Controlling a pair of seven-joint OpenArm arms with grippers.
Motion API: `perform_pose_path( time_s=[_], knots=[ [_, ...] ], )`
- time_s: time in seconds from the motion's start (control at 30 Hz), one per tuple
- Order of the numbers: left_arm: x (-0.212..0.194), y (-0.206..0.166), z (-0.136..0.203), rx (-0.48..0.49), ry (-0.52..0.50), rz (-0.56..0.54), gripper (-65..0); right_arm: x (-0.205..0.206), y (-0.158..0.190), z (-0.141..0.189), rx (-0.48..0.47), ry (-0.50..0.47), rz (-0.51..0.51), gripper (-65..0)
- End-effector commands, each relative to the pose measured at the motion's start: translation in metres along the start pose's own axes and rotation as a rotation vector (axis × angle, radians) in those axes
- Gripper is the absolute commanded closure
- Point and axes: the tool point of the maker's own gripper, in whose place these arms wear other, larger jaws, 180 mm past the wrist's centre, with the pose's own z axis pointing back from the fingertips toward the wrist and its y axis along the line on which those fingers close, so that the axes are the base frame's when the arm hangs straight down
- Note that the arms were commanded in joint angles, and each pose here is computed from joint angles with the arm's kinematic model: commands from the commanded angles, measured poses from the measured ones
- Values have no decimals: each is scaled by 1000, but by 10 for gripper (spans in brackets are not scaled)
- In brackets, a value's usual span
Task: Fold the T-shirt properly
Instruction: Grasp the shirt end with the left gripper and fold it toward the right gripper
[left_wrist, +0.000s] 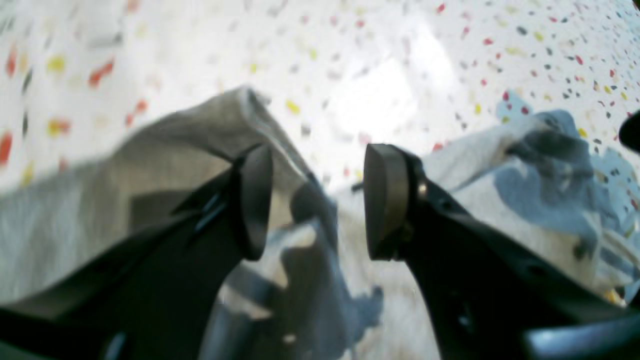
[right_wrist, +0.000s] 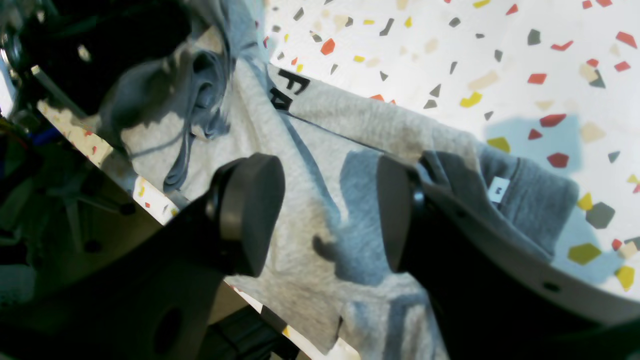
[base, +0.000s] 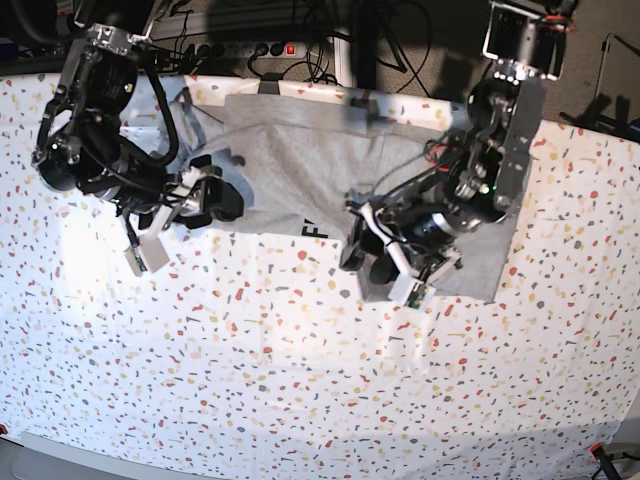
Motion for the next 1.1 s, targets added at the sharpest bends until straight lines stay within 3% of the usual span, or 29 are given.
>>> perform_pose_path(
  time_s=[0.0, 0.23, 0.43, 0.57, 0.77, 1.07],
  knots=[
    [23, -4, -3, -20, -66, -16, -290, 15, 2, 5, 7, -47, 30, -340],
    [46, 10, -5, 0, -58, -93, -290, -8, -16, 16, -50, 36, 37, -340],
    [46, 61, 20, 93, -24, -185, -290, -33, -57, 51, -169, 88, 8, -341],
    [30, 93, 41, 161, 38, -222, -290, -44, -80, 64, -183, 115, -40, -341],
    [13, 131, 68, 261, 100, -242, -290, -60, -116, 52, -217, 103, -149, -340],
    [14, 144, 80, 291, 109, -260, -290, -69, -104, 23, -144, 90, -229, -340]
  ],
)
